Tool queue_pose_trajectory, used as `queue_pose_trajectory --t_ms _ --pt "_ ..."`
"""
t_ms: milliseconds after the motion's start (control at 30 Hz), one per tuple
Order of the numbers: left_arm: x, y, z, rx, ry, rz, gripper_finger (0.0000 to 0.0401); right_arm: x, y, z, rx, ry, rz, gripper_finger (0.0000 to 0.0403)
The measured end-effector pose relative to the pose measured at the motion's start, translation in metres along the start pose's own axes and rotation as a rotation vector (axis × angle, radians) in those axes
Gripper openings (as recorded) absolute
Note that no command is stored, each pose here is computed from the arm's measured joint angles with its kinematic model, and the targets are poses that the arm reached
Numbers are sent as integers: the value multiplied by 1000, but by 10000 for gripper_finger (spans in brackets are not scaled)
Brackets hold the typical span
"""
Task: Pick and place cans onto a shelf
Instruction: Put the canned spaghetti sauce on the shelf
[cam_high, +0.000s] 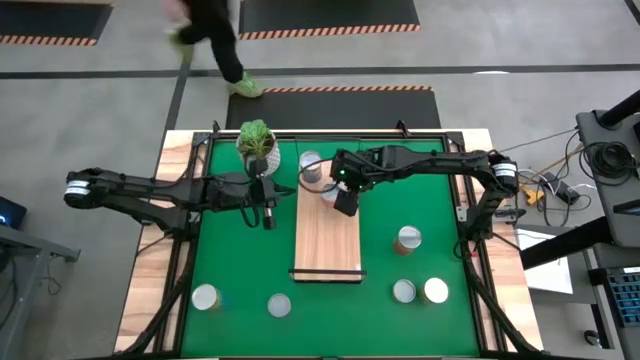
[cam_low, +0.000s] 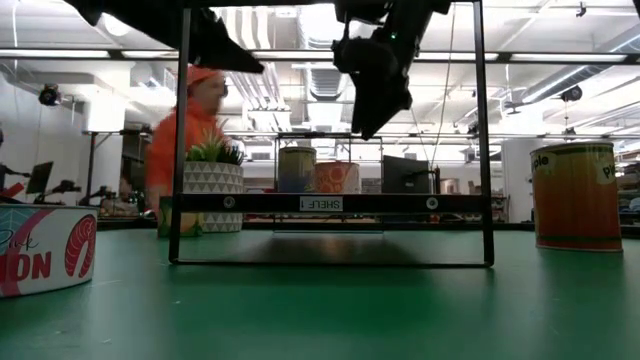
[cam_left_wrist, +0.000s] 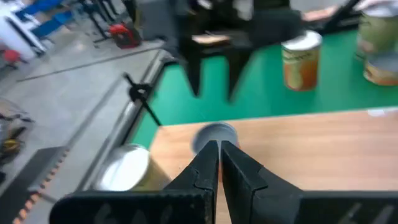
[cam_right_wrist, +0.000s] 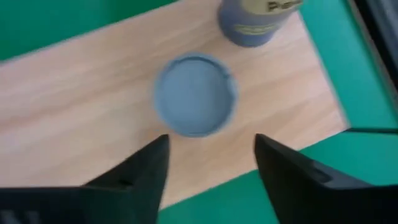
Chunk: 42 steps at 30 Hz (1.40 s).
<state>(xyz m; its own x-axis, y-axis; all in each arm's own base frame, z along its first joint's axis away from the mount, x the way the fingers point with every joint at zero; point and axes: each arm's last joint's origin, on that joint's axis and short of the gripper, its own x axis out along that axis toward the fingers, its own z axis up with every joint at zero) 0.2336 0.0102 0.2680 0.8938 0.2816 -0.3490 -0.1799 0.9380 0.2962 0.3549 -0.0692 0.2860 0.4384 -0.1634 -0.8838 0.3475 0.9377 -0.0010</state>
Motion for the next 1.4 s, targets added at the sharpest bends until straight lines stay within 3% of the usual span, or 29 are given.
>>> queue_pose_trajectory --t_ms 233,333,533,733,933,1067,1267,1400 --pt "23 -10 -15 29 104 -21 0 13 -23 -3 -113 -17 -29 61" --pt "32 -14 -22 40 146 -30 0 28 -34 -8 -125 -44 -44 18" --pt "44 -17 -33 8 221 -29 0 57 -44 -22 -149 -121 -16 13" --pt "45 -18 -36 4 243 -30 0 66 -34 -32 -134 -117 155 13" --pt "43 -17 -34 1 232 -28 0 58 3 -35 -191 -117 406 13" --pt "43 -17 -34 1 234 -29 0 54 16 -36 -255 -129 345 13" --pt "43 -18 -36 -13 245 -70 0 57 4 -35 -228 -137 158 13" --pt "47 -22 -40 -26 257 -127 0 59 -4 -32 -206 -176 115 13"
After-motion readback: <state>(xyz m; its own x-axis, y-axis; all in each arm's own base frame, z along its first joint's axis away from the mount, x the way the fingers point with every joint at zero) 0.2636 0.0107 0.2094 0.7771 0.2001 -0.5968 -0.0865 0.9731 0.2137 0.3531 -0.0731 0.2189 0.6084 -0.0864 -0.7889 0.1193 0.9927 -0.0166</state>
